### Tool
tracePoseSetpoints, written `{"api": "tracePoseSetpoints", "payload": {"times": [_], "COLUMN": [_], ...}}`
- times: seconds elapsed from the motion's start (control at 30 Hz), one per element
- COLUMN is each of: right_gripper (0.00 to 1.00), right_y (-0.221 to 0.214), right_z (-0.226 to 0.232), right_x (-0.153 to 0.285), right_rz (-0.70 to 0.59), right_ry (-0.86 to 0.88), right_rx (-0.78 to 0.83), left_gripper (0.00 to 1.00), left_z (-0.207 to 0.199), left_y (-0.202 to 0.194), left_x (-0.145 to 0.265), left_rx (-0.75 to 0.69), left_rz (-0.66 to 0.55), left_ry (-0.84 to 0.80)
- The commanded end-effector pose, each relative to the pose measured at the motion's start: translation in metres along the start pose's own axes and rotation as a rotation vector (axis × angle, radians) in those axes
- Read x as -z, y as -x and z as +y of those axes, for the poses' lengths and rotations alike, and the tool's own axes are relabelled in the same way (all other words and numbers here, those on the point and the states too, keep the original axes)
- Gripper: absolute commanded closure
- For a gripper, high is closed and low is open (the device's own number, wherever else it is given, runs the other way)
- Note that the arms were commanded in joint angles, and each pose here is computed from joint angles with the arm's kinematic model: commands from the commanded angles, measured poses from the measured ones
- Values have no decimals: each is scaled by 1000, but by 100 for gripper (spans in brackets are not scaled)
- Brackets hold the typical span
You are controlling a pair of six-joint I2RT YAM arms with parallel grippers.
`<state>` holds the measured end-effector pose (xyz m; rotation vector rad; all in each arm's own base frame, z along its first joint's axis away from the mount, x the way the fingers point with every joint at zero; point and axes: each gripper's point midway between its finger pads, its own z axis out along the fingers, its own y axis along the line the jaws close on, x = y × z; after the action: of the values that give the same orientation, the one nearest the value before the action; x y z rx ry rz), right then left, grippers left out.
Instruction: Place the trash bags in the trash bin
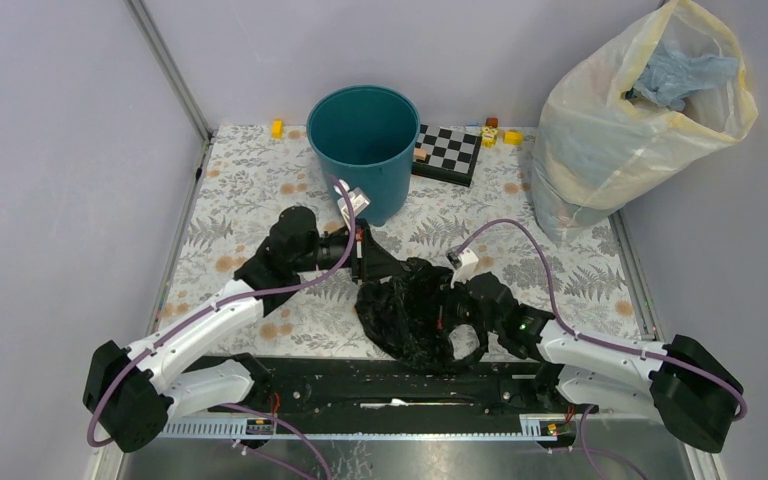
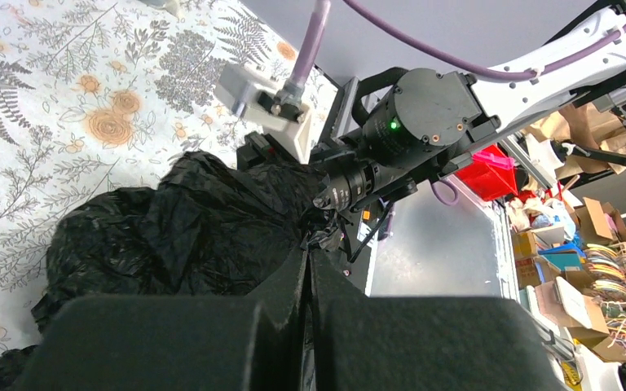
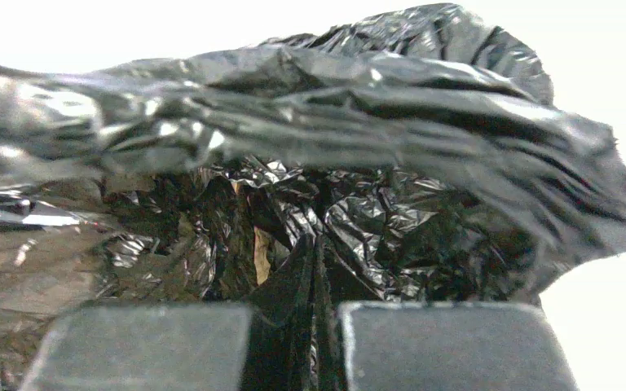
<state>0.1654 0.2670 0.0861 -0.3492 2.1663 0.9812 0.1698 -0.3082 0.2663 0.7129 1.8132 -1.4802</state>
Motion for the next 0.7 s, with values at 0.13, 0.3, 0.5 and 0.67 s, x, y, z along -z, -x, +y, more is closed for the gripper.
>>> {"api": "tracePoseSetpoints", "payload": {"times": [0.13, 0.3, 0.5, 0.67], "right_gripper": [100, 100, 100, 100], "right_y": [26, 21, 13, -6], "right_z": [3, 18, 28, 5], "right_x": [-2, -5, -22, -51], "right_rz": [-141, -111, -44, 23], "right_ry": [-7, 77, 116, 3], "right_rx": [-89, -107, -166, -226], "left_gripper": [100, 100, 100, 100], "left_z": [-8, -5, -1, 3], "left_y": [3, -1, -6, -8], "left_x": [4, 4, 2, -1], "left_rx": [-38, -26, -14, -3], "left_rz": [-31, -25, -22, -20], "left_ry": [-31, -26, -17, -10]}}
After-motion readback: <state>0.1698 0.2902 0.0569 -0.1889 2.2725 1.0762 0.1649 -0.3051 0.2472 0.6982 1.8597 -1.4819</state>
